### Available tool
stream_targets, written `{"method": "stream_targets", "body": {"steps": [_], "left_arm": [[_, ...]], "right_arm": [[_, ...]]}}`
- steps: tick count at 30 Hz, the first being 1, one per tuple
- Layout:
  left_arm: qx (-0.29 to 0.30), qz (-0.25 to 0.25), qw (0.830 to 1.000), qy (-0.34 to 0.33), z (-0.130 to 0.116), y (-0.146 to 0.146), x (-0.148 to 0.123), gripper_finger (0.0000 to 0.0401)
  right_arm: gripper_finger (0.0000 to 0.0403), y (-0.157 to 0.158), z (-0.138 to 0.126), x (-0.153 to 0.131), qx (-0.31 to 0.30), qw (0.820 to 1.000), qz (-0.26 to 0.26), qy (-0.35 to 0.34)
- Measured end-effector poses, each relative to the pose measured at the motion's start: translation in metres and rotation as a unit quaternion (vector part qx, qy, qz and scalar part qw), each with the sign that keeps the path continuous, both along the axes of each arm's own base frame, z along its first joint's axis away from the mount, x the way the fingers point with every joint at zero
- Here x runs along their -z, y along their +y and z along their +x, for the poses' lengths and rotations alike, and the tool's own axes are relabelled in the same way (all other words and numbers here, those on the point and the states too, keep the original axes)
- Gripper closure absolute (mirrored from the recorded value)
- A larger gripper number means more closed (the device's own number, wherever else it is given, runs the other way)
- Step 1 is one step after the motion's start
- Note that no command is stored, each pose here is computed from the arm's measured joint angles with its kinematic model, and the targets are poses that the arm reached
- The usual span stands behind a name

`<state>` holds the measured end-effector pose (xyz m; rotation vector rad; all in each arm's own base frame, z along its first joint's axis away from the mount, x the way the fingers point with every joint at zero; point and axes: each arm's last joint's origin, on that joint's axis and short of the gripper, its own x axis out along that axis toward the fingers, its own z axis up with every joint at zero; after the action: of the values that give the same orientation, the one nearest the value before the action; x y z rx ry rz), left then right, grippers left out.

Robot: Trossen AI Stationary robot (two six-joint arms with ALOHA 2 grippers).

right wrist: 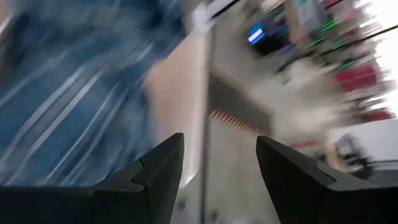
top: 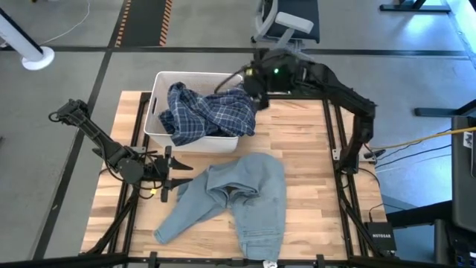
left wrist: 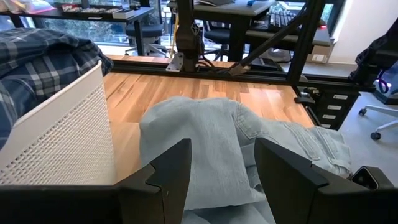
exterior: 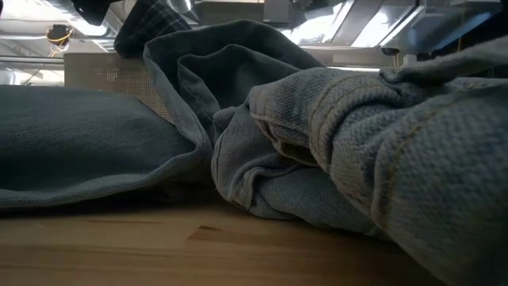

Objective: Sort clothes
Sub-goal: Put the blue checkered pants into the white laundry bin

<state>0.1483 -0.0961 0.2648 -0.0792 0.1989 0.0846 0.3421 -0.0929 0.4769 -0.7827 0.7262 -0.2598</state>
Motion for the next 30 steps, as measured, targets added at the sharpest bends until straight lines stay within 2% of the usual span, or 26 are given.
{"method": "stream_targets", "body": {"steps": [4,7,11,13,16,20,25,30], "left_arm": [[-0.004,0.0,1.0,-0.002,0.001,0.001,0.0,0.0229],[-0.009,0.003,1.0,0.0,0.002,0.003,0.0,0.0229],[-0.017,0.005,1.0,0.002,0.003,0.005,0.0,0.0229],[-0.019,0.002,1.0,0.002,0.004,0.006,0.0,0.0229],[-0.022,-0.006,1.0,0.001,0.004,0.006,0.0,0.0229],[-0.022,-0.006,1.0,0.003,0.004,0.006,0.001,0.0229],[-0.016,0.03,0.999,0.004,0.004,0.006,0.0,0.0229],[-0.029,0.028,0.999,0.003,0.006,0.01,0.0,0.0229]], "right_arm": [[0.0183,-0.001,-0.014,0.033,0.02,0.994,0.032,0.107],[0.0183,-0.005,-0.018,0.065,0.033,0.988,0.045,0.144],[0.0183,-0.016,-0.025,0.125,0.043,0.985,0.05,0.159],[0.0183,-0.02,-0.037,0.149,0.051,0.988,0.049,0.137],[0.0183,-0.026,-0.06,0.177,0.056,0.994,0.066,0.066],[0.0183,-0.025,-0.081,0.226,0.057,0.994,0.089,0.026],[0.0183,-0.025,-0.085,0.274,0.051,0.995,0.078,-0.037],[0.0183,-0.032,-0.074,0.294,0.048,0.991,0.074,-0.099]]}}
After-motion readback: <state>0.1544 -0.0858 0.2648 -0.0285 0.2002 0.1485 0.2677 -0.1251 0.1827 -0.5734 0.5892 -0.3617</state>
